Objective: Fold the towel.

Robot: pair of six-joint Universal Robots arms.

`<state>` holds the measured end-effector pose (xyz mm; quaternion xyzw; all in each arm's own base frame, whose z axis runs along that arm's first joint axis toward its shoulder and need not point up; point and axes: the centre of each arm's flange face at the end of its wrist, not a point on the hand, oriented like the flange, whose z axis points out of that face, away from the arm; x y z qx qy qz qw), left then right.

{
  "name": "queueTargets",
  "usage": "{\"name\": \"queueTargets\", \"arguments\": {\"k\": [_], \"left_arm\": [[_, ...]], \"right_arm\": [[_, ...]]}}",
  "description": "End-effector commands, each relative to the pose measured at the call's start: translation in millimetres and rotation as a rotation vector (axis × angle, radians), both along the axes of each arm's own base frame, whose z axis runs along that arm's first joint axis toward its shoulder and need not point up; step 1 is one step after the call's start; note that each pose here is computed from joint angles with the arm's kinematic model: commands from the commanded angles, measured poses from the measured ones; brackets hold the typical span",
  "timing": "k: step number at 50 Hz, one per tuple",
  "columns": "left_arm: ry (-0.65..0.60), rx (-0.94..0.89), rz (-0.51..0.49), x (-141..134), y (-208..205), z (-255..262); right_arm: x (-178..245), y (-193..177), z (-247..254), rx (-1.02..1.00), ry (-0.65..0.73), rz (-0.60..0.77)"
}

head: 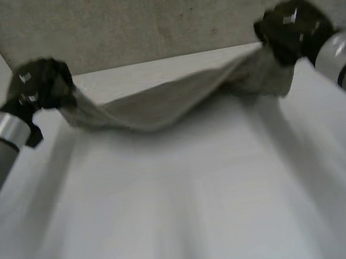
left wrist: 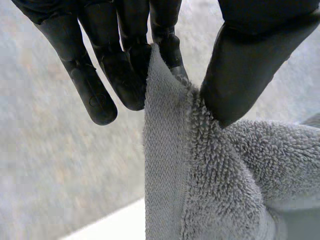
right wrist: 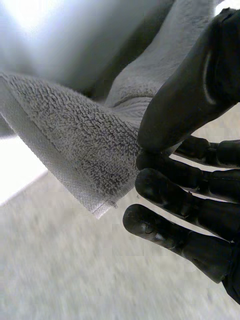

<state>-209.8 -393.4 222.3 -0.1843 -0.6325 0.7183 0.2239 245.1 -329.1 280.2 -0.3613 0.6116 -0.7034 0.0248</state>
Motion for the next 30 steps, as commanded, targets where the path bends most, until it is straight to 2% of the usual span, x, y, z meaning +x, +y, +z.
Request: {"name": "queueTargets", "arguments": {"k": [1, 3, 8, 30], "left_arm": [[-0.085, 0.05, -0.017, 1.3, 28.0, -51.6], [-0.129, 0.063, -0.04, 0.4, 40.3, -66.2], [-0.17, 0.074, -0.067, -0.9, 50.0, -74.5], [-0.249, 0.113, -0.024, 13.6, 68.6, -78.2]], "right_arm": [[-3.8, 25.7, -62.8, 0.133, 0.04, 0.049], [-11.3, 29.2, -78.8, 0.145, 0.053, 0.033], [-19.0, 27.7, -80.2, 0.136, 0.058, 0.011], [-19.9, 30.2, -73.3, 0.12, 0.054, 0.006]]}}
